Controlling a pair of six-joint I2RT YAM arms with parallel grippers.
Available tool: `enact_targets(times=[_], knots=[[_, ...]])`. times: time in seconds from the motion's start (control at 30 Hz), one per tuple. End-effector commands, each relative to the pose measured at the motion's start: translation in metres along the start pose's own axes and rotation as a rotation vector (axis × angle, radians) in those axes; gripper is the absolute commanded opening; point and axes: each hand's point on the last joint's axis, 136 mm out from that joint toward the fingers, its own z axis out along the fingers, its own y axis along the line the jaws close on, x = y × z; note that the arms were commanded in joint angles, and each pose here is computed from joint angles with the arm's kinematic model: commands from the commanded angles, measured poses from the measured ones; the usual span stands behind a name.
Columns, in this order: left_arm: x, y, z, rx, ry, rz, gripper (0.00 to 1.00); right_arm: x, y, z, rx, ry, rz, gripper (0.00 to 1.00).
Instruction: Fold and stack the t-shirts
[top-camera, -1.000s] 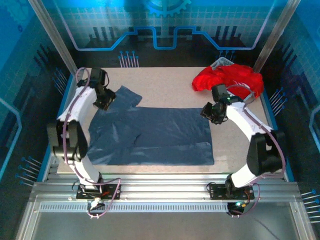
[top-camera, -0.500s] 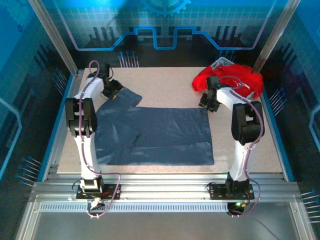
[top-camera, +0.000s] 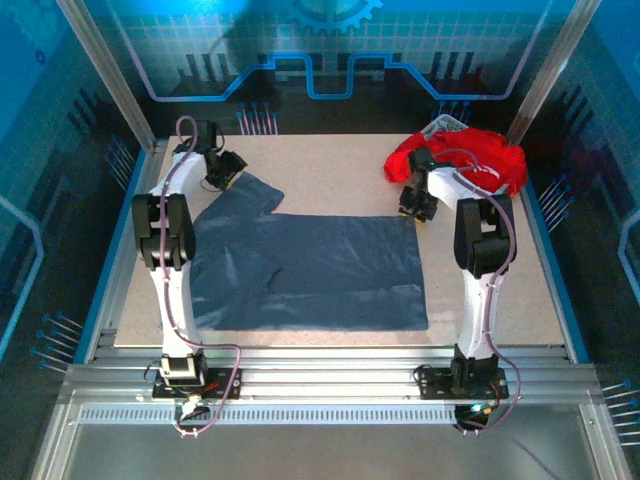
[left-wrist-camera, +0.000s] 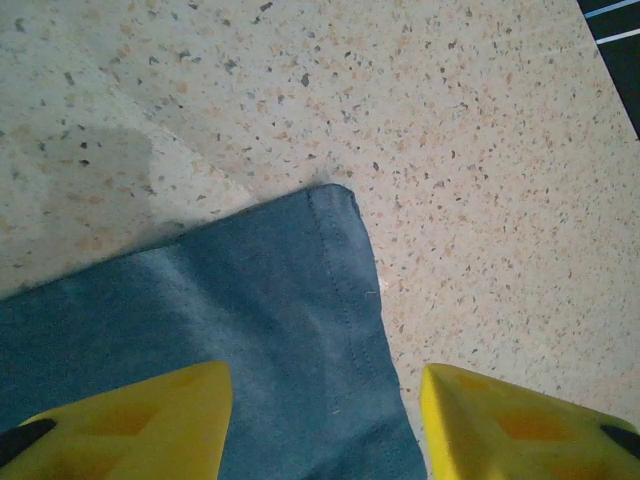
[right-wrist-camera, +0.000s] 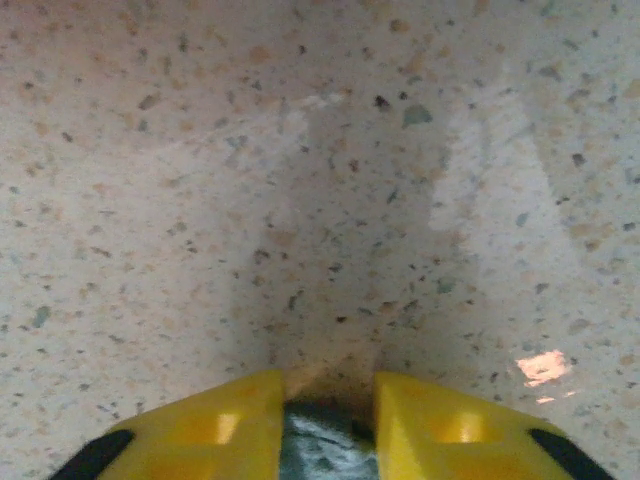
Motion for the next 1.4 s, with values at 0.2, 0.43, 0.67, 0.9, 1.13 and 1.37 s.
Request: enact_targets(times=[0.2, 0.43, 0.67, 0.9, 1.13, 1.37], knots=[[-0.012, -0.008, 0.013, 0.016, -0.011, -0.008, 0.56, 0.008, -0.007, 0.01, 0.031, 0.046, -0.005, 0.07], [-0.022, -0.001, 0.024, -0.137, -0.084, 0.09, 0.59, 0.006, 0.003, 0.001, 0.017, 0.037, -0.03, 0.0], [-0.024, 0.01, 0.037, -0.293, -0.137, 0.183, 0.6, 0.012, 0.01, -0.001, 0.001, 0.048, -0.036, 0.0], [-0.026, 0.011, 0.053, -0.344, -0.143, 0.18, 0.59, 0.02, 0.008, 0.0, -0.005, 0.062, -0.036, 0.0], [-0.004, 0.018, 0.069, -0.382, -0.088, 0.162, 0.58, 0.021, 0.009, -0.003, -0.02, 0.063, -0.042, 0.0], [0.04, 0.033, 0.081, -0.448, 0.047, 0.136, 0.56, 0.021, 0.011, 0.0, -0.033, 0.072, -0.044, 0.0]])
